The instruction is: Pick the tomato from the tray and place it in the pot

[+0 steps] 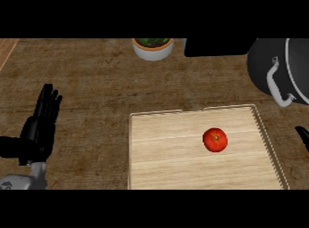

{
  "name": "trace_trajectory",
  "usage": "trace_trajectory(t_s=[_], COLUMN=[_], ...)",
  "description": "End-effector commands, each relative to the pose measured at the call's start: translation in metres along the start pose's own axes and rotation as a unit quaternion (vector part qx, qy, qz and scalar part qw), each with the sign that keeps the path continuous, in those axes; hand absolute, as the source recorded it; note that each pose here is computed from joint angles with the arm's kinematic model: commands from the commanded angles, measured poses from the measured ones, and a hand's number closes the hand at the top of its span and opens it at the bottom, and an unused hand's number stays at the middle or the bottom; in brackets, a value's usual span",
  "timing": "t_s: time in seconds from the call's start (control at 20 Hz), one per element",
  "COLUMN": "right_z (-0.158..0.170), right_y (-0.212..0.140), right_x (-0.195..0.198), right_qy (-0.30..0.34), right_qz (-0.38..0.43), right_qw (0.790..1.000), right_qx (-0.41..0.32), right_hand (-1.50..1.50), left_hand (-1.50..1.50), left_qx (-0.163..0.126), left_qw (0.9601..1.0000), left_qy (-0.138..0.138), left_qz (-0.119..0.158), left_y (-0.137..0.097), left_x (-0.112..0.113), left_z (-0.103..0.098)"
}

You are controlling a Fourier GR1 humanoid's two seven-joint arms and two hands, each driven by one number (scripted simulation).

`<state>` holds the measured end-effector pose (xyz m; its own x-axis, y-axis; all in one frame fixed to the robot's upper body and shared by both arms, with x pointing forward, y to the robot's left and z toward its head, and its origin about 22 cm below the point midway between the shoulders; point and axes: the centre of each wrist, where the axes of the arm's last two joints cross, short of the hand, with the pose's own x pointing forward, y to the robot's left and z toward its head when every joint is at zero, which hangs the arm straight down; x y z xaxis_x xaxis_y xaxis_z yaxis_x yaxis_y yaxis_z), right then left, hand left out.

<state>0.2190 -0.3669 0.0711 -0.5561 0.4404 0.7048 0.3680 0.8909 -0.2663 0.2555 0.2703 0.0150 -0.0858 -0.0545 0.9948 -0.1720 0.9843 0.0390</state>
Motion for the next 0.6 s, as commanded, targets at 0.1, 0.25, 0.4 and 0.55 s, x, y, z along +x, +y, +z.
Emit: trace_trajectory(t_s=[0.1, 0.25, 0.4, 0.55], right_z=[0.072, 0.082, 0.097, 0.096], right_y=[0.013, 0.019, 0.0, -0.014], right_x=[0.028, 0.049, 0.057, 0.073], right_qy=[-0.127, -0.14, -0.077, -0.033], right_qz=[-0.025, -0.016, 0.056, 0.128], right_qw=[0.992, 0.99, 0.993, 0.979], right_qx=[0.003, 0.018, 0.076, 0.154], right_hand=[-1.5, -1.5, -1.5, -1.5], left_hand=[0.0, 0.0, 0.0, 0.0], left_qx=[-0.018, -0.034, -0.024, -0.036], left_qw=[0.9996, 0.9991, 0.9995, 0.999], left_qy=[-0.019, -0.026, -0.02, -0.027], left_qz=[0.004, 0.006, 0.008, 0.006], left_y=[-0.029, -0.041, -0.046, -0.038], left_x=[-0.004, -0.019, -0.003, 0.006], left_z=[0.018, 0.032, 0.018, 0.022])
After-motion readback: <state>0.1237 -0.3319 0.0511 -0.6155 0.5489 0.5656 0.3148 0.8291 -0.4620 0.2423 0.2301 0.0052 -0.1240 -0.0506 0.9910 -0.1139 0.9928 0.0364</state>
